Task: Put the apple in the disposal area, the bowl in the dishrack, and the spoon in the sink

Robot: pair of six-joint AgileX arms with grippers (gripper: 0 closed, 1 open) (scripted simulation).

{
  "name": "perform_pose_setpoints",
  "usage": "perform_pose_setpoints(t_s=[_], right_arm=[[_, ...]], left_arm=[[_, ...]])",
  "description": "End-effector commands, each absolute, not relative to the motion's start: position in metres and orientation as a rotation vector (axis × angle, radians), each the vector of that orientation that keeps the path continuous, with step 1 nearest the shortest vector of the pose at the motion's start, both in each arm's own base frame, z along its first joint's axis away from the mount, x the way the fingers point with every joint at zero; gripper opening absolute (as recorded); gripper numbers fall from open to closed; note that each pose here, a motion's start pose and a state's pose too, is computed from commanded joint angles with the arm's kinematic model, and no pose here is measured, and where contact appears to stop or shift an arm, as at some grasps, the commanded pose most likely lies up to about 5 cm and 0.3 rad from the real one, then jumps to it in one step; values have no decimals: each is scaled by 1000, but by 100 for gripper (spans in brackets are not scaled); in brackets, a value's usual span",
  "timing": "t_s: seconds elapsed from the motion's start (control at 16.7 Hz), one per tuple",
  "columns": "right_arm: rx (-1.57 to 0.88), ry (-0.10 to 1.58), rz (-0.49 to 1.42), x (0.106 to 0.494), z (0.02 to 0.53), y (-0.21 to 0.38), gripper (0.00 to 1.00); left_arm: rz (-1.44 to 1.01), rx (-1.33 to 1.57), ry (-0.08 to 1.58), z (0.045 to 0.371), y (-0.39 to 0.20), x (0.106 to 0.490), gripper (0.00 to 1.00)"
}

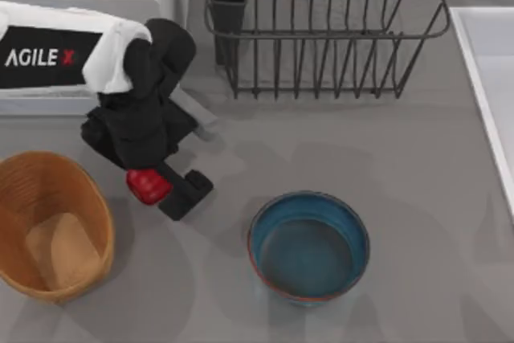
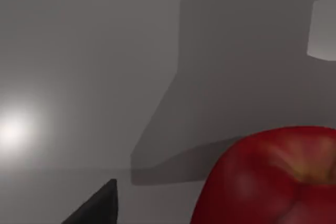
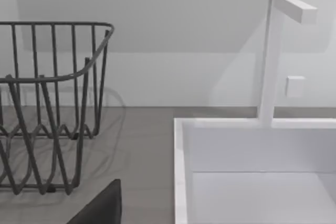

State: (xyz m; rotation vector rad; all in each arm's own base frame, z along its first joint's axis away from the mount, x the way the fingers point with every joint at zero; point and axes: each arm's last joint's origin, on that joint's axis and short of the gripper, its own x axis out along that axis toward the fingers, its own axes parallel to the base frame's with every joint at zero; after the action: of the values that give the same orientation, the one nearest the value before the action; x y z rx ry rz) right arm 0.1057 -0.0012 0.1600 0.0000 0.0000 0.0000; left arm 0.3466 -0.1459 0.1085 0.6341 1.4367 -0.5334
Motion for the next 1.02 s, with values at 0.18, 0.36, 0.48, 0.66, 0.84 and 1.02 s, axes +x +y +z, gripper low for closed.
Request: perform_pose_setpoints(t_s=[0.18,0.36,0.48,0.66,0.84,1.02], right_arm=[[0,0,0,106,160,-1,100],[0,0,0,106,160,-1,100],[0,0,0,106,160,-1,100],[0,0,0,106,160,-1,100],[0,0,0,106,160,-1,100],[0,0,0,106,160,-1,100]], left_arm=[[-533,634,1437,109,-146,347,100],[-533,634,1437,109,-146,347,77],[-533,634,1437,109,-146,347,62],[-533,634,1437,109,-146,347,40],[-533,634,1437,109,-146,347,17],[-533,634,1437,109,-146,347,0]])
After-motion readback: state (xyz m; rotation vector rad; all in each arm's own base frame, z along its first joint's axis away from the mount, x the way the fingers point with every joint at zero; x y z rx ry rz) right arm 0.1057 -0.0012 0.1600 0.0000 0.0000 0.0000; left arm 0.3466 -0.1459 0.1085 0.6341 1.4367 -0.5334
